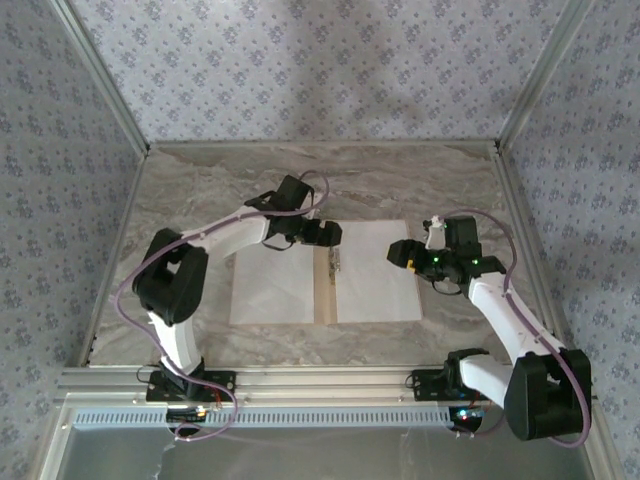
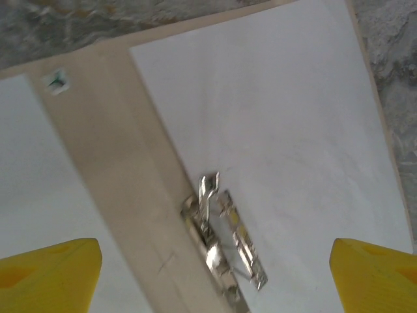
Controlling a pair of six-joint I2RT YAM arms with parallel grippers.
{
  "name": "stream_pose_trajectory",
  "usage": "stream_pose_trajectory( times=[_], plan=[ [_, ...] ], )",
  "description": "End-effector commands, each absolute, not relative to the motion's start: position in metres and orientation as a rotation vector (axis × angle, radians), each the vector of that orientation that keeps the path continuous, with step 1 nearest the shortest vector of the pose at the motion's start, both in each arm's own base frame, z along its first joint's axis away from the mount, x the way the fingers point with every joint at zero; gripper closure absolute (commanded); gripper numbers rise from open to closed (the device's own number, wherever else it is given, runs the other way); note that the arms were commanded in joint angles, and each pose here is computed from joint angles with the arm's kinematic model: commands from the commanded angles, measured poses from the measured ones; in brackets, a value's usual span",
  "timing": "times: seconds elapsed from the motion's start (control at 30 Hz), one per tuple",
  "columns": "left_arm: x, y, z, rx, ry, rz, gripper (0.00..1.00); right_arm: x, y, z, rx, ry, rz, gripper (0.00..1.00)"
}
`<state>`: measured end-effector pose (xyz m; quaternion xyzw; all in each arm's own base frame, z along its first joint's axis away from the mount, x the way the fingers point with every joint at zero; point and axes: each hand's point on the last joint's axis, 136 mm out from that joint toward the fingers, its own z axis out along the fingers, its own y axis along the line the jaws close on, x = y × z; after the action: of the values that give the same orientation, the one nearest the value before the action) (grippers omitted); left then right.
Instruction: Put the files into the folder
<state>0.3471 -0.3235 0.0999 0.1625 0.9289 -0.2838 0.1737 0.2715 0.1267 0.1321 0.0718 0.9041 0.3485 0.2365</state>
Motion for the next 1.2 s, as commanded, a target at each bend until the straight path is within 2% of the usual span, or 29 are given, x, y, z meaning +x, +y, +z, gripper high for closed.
stream_pose_trajectory(
  times=[0.0,0.2,0.5,0.87,1.17],
  plan=[
    [0.357,-0.342,0.104,0.567,2.584,-0.896,0.10,0.268,0.132,0.134,0.213,2.470,0.997,0.27],
    [0.360,-0.361,0.094,0.614,2.591,-1.007,0.10,0.266,0.134,0.138,0.201,2.472,1.008,0.27],
    [0.340,-0.377,0.112,0.677,2.548,-1.152,0.13,0.266,0.136,0.143,0.192,2.474,1.015,0.27],
    [0.309,-0.380,0.119,0.719,2.537,-1.191,0.14,0.264,0.137,0.143,0.192,2.486,1.019,0.27],
    [0.302,-0.364,0.121,0.632,2.547,-1.135,0.16,0.262,0.140,0.143,0.189,2.491,1.019,0.27]
  ],
)
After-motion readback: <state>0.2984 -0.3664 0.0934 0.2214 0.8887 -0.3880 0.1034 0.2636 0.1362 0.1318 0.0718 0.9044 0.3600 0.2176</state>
